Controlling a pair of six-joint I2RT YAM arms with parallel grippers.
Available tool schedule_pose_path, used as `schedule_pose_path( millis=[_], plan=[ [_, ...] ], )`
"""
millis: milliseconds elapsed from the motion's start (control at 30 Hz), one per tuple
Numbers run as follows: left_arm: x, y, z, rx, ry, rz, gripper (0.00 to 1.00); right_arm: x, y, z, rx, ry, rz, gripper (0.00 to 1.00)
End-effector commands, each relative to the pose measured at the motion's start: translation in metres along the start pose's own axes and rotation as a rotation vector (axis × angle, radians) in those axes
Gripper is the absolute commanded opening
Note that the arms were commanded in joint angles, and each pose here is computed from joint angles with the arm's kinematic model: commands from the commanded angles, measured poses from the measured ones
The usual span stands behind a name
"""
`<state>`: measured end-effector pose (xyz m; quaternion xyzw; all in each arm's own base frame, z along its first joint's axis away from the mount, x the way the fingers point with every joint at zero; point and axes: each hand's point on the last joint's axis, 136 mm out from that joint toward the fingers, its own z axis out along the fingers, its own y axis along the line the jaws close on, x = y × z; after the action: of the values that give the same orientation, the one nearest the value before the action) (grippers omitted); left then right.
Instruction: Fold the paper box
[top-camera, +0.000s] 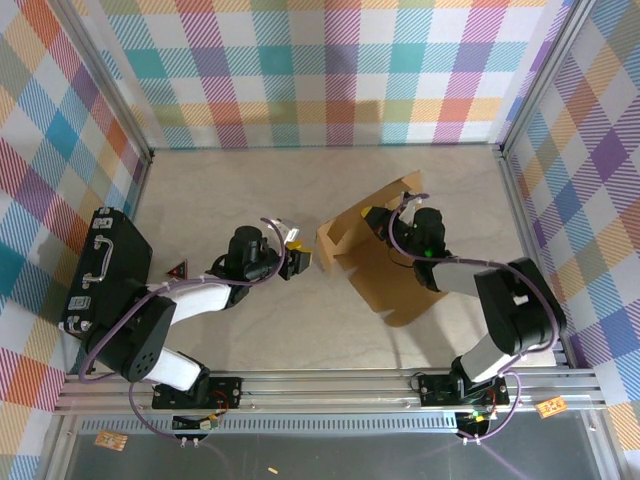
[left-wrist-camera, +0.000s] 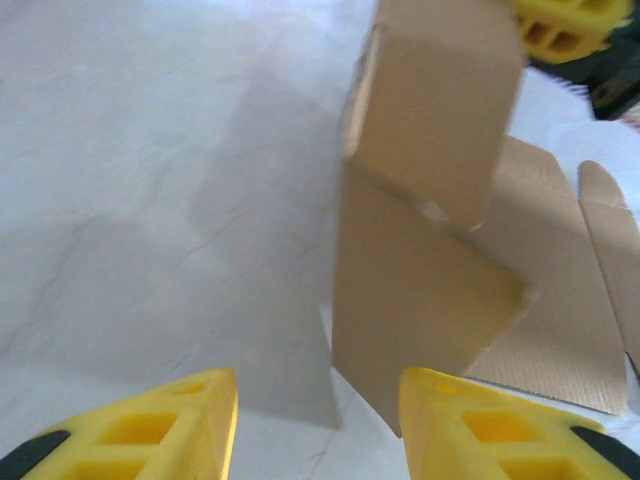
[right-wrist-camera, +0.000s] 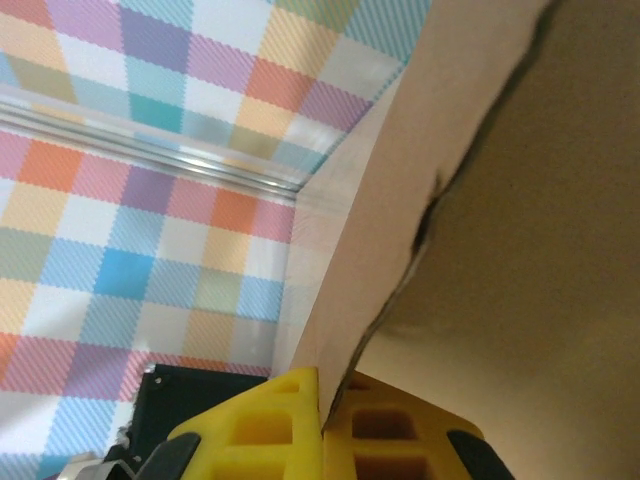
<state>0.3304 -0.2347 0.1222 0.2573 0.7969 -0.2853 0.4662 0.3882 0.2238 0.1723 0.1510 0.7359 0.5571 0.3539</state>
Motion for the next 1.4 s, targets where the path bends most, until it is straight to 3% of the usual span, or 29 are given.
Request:
schedule_pose_path(
  millis=[0, 100, 167, 267, 400, 567, 667, 867, 1167, 1367],
  plan=[
    [0.007, 0.025, -0.017, -0.107, 0.025, -0.019, 0.45, -0.005, 0.025, 0.003, -0.151, -0.006, 0.021, 0.00],
    [0.004, 0.023, -0.016, -0.076, 0.017, -0.004, 0.42, -0.004, 0.022, 0.005, -0.126, 0.005, 0.053, 0.00],
    [0.006, 0.017, -0.003, -0.034, 0.085, 0.023, 0.38, -0.004, 0.022, 0.005, -0.107, 0.015, 0.052, 0.00],
    [0.014, 0.003, 0.020, 0.018, 0.160, 0.101, 0.43, -0.003, 0.017, 0.006, -0.071, 0.026, 0.056, 0.00],
    [-0.004, -0.018, 0.037, 0.148, 0.062, 0.152, 0.48, 0.000, 0.013, 0.008, -0.062, 0.041, 0.079, 0.01],
    [-0.022, -0.055, 0.051, 0.292, 0.026, 0.244, 0.53, -0.002, 0.014, 0.010, -0.058, 0.045, 0.100, 0.19],
    [-0.022, -0.049, 0.072, 0.238, 0.046, 0.267, 0.53, 0.000, 0.018, 0.013, -0.052, 0.075, 0.099, 0.25],
    [-0.034, -0.041, 0.091, 0.148, -0.022, 0.299, 0.49, 0.004, 0.016, 0.010, -0.004, 0.105, 0.075, 0.31],
    [-0.043, -0.044, 0.119, -0.086, -0.128, 0.355, 0.51, 0.008, -0.003, 0.009, 0.041, 0.086, 0.141, 0.13],
    [-0.040, -0.035, 0.129, -0.186, -0.162, 0.344, 0.44, 0.005, 0.002, 0.005, 0.051, 0.077, 0.137, 0.09]
  ],
)
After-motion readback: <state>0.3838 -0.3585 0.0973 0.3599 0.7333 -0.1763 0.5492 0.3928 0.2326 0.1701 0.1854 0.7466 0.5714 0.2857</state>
